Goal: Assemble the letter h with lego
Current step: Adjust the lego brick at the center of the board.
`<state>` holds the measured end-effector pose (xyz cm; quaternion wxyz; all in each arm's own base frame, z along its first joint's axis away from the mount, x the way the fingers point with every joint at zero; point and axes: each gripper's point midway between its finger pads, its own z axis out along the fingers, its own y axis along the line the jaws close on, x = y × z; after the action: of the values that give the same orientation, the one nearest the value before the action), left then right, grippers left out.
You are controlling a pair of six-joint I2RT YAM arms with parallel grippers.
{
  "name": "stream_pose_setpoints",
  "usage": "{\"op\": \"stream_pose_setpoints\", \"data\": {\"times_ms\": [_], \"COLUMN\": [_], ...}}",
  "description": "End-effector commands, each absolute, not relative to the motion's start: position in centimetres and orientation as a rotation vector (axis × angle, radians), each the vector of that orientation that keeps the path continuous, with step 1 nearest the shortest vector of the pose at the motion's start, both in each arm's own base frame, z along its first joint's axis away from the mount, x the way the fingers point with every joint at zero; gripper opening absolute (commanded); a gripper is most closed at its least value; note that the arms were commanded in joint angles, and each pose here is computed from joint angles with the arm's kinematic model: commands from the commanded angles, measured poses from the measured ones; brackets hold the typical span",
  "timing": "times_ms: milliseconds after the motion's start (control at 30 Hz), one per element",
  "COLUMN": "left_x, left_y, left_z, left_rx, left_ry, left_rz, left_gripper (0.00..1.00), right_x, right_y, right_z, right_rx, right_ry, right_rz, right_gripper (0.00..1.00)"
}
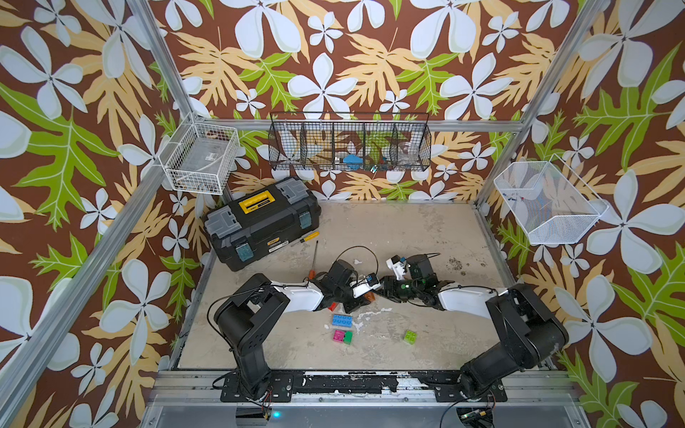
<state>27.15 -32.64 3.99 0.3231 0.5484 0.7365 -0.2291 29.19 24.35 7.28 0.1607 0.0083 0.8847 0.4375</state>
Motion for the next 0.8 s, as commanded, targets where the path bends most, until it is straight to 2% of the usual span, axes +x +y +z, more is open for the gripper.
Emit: {"op": "stream_pose_setpoints", "data": {"times_ms": [0,267,400,600,767], "left_x": [27.5,28.8,28.9,28.8,28.4], "left_y": [-32.1,-31.4,-31.4,-31.1,-31.5], "left_z": [4.2,2.2,1.0,0.3,2.9], "left_rx": [1.454,1.498,1.55,1.6,1.583], "left_ry": [1.961,2.101,2.116,2.126,2.071], "left_rz": [-0.544,-0.389,-0.285,-0.212,-0.298], "left_gripper": [0.27,0.3,0.31,0.47,0.62], "right_x": [30.2,32.2,32.2,32.2,32.8], "right_y": [21.5,12.7,10.4,9.7,11.3], "right_z": [7.2,10.4,11.1,10.0,8.9], "right_rx": [0.098,0.266,0.278,0.227,0.132], "right_ry": [2.54,2.413,2.401,2.449,2.481], "right_rz": [1.04,0.561,0.411,0.317,0.379], "right_gripper": [0.57,0.58,0.58,0.58,0.56]}}
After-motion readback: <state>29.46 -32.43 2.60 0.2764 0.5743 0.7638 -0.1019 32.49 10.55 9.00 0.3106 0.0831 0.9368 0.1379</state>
